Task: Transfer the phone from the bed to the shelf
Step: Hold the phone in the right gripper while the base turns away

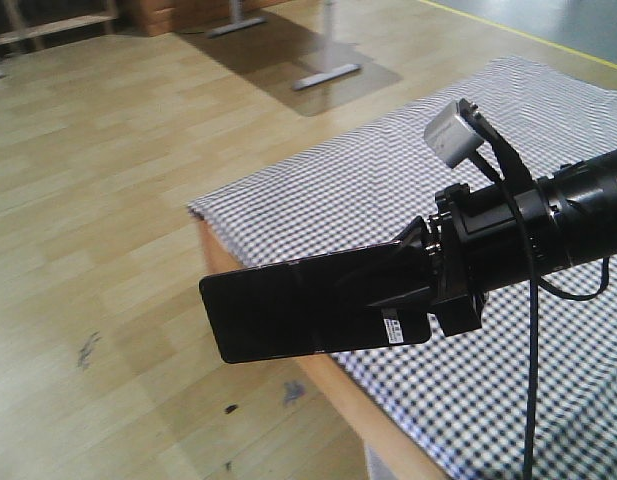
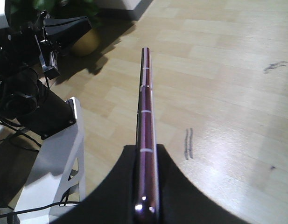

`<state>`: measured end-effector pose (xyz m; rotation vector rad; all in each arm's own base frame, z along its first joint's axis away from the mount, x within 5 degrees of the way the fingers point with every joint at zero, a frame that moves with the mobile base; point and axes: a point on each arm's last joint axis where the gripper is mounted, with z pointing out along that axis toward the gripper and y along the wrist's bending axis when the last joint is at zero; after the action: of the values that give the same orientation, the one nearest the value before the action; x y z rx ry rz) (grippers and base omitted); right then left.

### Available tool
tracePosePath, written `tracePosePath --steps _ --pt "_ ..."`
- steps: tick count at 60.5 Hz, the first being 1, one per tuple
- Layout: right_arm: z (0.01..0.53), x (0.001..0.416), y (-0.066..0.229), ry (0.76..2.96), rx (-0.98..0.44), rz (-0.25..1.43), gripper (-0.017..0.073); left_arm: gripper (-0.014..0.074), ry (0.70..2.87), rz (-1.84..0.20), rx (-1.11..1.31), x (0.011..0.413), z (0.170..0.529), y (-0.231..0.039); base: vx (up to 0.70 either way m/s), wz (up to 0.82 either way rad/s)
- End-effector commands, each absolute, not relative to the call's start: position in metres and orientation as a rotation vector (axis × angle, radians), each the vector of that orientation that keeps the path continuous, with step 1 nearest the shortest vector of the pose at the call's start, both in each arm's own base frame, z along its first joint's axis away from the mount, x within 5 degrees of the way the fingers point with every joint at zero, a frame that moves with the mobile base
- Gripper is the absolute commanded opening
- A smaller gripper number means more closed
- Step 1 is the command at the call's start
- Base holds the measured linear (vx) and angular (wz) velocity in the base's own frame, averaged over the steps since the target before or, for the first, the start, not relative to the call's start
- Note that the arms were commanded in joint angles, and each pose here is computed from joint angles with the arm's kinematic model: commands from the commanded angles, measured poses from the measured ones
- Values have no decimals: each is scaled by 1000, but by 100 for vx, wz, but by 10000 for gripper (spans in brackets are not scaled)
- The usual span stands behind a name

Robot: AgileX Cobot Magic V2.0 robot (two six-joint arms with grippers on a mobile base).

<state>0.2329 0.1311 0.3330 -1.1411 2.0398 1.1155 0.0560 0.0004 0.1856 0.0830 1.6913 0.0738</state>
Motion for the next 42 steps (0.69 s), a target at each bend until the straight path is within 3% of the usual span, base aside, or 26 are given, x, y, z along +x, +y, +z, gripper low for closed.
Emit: tracePosePath --steps 1,42 --pt "355 220 134 1932 -1158 1226 -1 1 1582 65 76 55 201 0 -16 63" --pt "355 220 134 1932 -1158 1226 -1 1 1582 65 76 55 201 0 -15 59"
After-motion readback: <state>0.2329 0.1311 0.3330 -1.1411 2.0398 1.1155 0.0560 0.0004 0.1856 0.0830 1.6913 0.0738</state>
